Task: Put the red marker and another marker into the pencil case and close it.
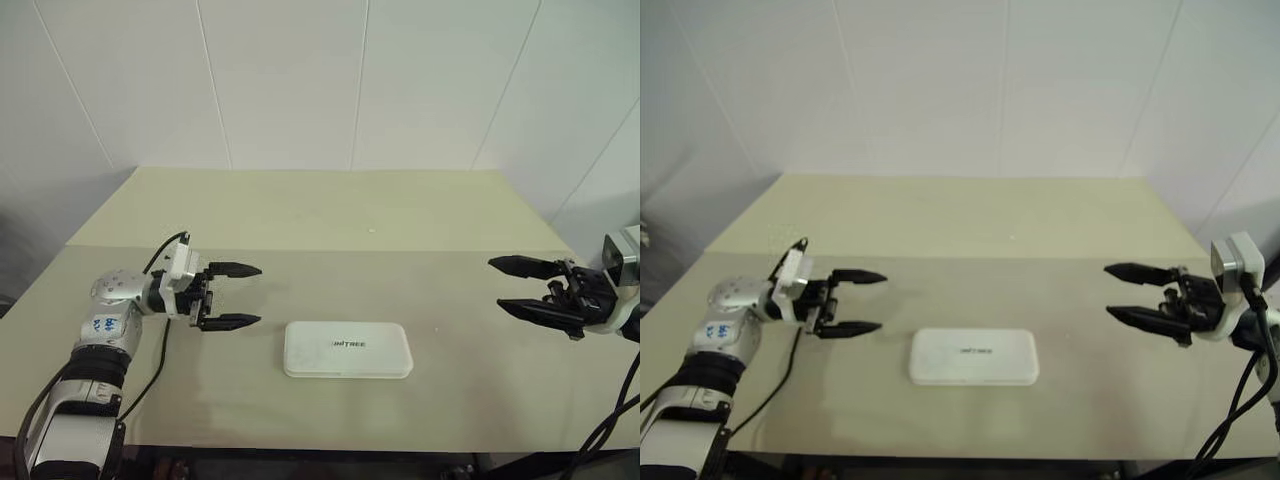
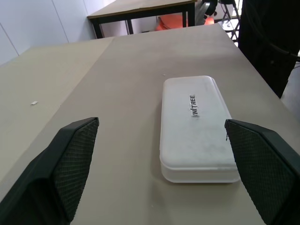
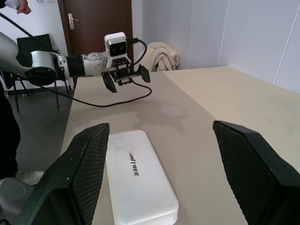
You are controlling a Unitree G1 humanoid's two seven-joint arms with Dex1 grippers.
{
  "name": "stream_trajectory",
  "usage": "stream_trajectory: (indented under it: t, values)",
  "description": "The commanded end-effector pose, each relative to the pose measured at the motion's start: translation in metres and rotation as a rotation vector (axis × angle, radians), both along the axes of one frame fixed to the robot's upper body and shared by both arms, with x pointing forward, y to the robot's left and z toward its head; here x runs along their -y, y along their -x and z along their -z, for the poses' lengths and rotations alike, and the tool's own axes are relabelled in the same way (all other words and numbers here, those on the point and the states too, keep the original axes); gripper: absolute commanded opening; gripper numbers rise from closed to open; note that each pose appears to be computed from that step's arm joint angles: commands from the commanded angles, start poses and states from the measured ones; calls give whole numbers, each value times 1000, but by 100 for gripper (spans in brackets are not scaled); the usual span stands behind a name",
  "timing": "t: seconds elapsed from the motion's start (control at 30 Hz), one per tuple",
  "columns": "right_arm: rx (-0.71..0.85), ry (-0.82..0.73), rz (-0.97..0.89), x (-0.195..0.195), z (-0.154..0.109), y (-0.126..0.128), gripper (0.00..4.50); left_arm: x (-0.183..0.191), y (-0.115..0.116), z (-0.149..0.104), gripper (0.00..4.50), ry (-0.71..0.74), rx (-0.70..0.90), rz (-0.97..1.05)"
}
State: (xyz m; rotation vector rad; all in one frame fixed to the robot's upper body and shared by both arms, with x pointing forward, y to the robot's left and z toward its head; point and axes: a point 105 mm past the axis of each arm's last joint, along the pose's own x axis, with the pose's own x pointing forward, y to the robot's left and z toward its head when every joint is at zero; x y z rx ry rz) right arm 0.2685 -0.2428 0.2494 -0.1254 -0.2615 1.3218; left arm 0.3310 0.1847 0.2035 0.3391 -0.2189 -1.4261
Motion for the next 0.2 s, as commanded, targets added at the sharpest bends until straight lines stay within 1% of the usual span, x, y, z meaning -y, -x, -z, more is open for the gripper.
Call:
stream_trajectory:
  t: [0.03,0.2]
  values:
    - [20,2,-63,-5,0,13,450,-1,18,-8,447,-9,27,131]
    - [34,-39,-72,-14,5,13,450,-5,23,-5,447,-36,15,133]
